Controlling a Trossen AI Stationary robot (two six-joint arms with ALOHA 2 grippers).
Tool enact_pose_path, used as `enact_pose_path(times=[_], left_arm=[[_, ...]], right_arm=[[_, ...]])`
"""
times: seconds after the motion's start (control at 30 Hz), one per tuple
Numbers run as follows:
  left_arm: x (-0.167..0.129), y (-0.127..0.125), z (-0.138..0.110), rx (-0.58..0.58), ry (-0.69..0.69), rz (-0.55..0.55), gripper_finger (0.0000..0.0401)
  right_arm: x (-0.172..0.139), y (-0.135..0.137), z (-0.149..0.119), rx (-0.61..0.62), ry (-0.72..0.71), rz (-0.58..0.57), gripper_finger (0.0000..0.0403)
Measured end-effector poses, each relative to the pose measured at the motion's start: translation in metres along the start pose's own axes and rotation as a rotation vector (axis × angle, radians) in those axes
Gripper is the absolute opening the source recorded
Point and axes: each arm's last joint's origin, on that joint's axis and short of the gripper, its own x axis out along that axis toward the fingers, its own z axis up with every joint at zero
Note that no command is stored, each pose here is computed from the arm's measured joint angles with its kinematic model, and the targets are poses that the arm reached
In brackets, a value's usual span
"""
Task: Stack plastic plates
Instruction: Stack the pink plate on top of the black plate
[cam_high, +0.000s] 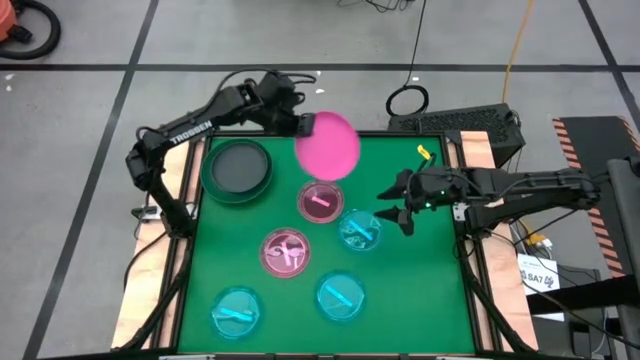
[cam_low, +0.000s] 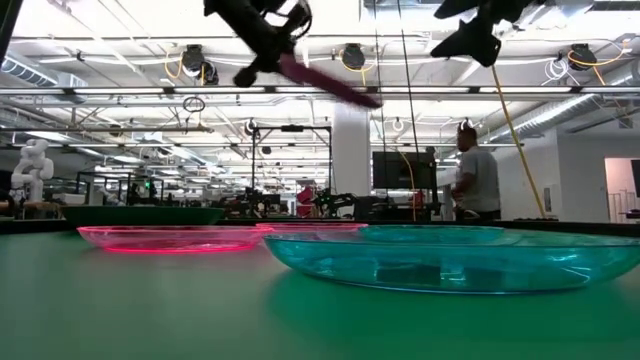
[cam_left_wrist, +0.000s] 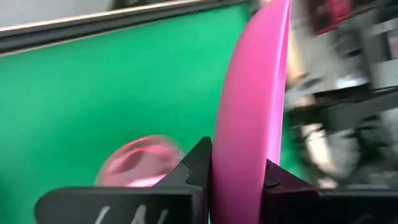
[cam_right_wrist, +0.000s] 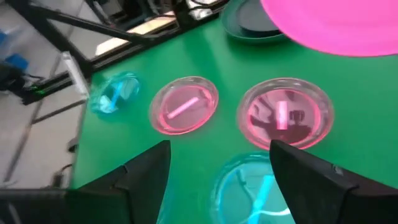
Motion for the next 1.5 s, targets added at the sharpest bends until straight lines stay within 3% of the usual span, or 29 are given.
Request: enact_pose_path(times=[0.3,0.4,0.9,1.2,1.5], left_arm=[[-0.02,0.042,-0.016,0.123,0.255,0.409,0.0043],[-0.028,0.054,-0.017,0.15,0.311,0.493,0.0043],[-0.064,0.117,0.011,0.105,0.394,0.558,0.0043],[-0.076,0.137,0.02,0.262,0.424,0.589,0.0042],[-0.079,0.163,0.026,0.183,0.394,0.568,0.005]], right_arm=[[-0.007,-0.003,-0.006,0.101,0.052,-0.026,0.0267],[-0.011,-0.004,-0.008,0.106,0.064,-0.033,0.0267],[-0.016,-0.008,-0.014,0.079,0.107,-0.087,0.0267],[-0.016,-0.016,-0.011,0.019,0.099,-0.125,0.0267],[-0.017,-0.028,-0.007,0.015,0.079,-0.181,0.0267]])
